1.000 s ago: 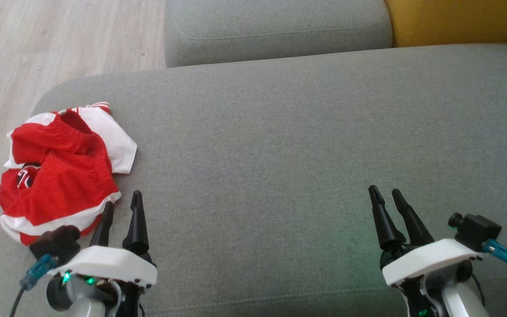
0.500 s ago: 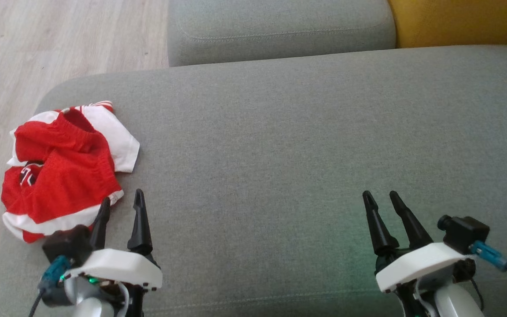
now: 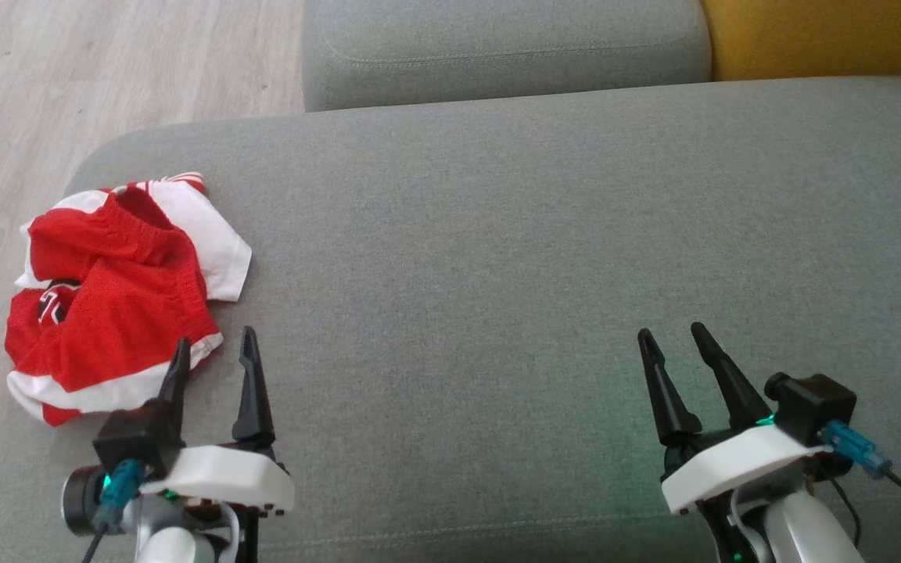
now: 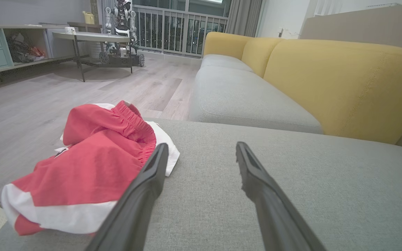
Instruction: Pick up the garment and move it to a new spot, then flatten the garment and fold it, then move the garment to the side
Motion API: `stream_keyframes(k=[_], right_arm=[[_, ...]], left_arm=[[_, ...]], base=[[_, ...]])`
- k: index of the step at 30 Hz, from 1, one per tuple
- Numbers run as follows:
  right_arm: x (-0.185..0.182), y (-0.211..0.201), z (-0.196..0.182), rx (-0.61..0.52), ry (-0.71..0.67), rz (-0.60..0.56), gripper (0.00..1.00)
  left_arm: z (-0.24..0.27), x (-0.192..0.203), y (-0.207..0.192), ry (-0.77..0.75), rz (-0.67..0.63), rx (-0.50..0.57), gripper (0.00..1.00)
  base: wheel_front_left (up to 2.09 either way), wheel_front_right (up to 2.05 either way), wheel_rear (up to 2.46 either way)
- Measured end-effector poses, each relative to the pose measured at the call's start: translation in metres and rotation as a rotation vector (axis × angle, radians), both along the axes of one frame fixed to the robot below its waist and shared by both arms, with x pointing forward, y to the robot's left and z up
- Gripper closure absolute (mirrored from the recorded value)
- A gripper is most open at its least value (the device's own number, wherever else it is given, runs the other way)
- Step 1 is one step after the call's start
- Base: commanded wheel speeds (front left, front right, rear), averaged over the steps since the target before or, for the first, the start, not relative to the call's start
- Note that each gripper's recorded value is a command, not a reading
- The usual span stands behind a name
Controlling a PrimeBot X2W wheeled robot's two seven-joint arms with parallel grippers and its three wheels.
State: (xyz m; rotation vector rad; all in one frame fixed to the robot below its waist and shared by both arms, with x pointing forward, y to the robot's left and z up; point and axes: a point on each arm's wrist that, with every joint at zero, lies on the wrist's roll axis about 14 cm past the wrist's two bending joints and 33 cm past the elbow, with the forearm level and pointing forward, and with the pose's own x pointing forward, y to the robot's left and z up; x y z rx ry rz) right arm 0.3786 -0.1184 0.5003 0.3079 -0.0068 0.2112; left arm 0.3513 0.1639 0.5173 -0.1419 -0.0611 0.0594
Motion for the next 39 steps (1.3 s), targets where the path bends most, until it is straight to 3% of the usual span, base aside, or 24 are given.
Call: stream_keyframes(k=[17, 32, 39], right_arm=[[0.000, 0.010, 0.004, -0.183, -0.075, 0.044, 0.00], [0.006, 0.015, 0.008, -0.192, -0.091, 0.057, 0.00], [0.009, 0.033, 0.009, -0.194, -0.099, 0.109, 0.00]], left_arm=[[0.009, -0.001, -0.005, -0.074, -0.019, 0.161, 0.00], [-0.001, -0.003, -0.001, -0.043, -0.012, 0.153, 0.00], [-0.001, -0.011, 0.017, -0.037, 0.049, 0.137, 0.00]], base=[[0.00, 0.00, 0.00], [0.00, 0.00, 0.00], [0.00, 0.00, 0.00]])
